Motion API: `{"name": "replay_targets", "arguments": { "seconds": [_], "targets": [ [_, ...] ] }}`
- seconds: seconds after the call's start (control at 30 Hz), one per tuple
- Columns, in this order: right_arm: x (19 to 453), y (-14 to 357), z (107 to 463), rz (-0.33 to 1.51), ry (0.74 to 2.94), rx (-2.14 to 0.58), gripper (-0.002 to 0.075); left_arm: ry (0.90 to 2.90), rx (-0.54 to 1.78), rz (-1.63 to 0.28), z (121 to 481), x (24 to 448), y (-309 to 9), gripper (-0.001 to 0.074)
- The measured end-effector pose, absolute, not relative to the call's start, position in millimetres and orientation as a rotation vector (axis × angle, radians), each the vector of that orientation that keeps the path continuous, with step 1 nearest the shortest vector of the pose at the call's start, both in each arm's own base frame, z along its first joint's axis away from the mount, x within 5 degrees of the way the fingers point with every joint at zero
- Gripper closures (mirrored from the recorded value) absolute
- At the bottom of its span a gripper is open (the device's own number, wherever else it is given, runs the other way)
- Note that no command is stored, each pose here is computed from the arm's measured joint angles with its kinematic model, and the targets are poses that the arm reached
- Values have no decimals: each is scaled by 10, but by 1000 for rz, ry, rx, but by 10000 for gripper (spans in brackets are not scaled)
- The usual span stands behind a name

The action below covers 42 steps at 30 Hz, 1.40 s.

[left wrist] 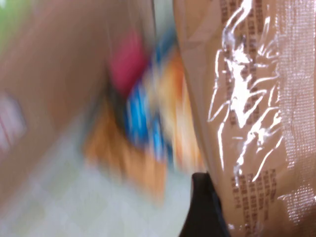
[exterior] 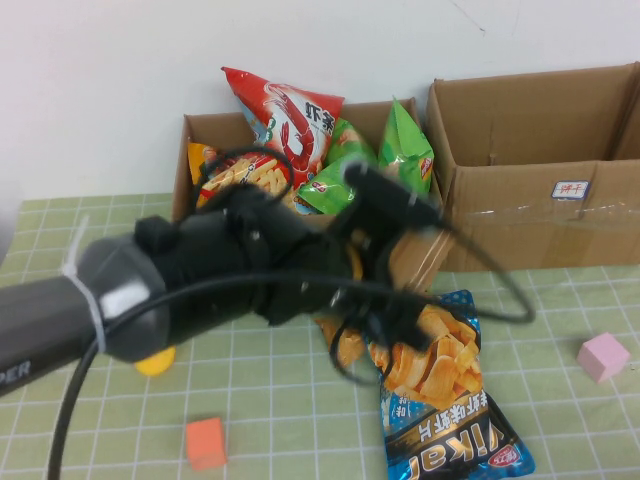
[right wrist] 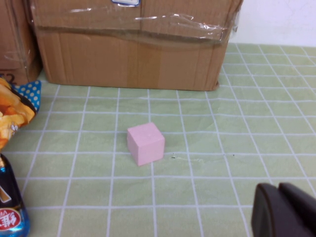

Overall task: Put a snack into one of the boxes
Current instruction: Place the biscuit in the biscuit box, then pick up the biscuit

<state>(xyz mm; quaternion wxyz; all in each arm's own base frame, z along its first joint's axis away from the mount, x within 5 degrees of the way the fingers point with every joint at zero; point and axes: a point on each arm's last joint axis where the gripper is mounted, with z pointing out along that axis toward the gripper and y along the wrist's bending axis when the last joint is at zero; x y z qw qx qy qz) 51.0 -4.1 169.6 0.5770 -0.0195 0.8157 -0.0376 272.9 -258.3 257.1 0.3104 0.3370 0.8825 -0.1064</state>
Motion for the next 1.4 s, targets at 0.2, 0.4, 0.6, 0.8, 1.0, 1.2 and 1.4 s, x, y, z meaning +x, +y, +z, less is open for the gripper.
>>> {"name": "replay_targets", "arguments": {
  "seconds": [0.2,0.4,0.6,0.8,1.0,1.2,1.4],
  "targets": [
    [510,-41,1696,-88,1909,-46,728,2054,798,-409,2950,3008,-2872,304],
    [510,-41,1696,-88,1909,-46,728,1890,770,-435,3080,3419,-3265,304],
    [510,-41,1696,-88,1909,-46,728,1817,735,-444,2937,3875,-3640,304],
    [510,-41,1696,-88,1909,-46,728,1791,652,-464,2715,4269,-3763,304],
    [510,-41,1696,-88,1909,-46,728,1845,555,-523,2443,4483,-3749,293],
    [510,-41,1696,-88,1909,-46,728,1964,536,-503,2492,4481,-3674,157],
    [510,-41,1696,-88,1909,-46,728,2065,745,-267,3166,4224,-3388,170]
  ]
}}
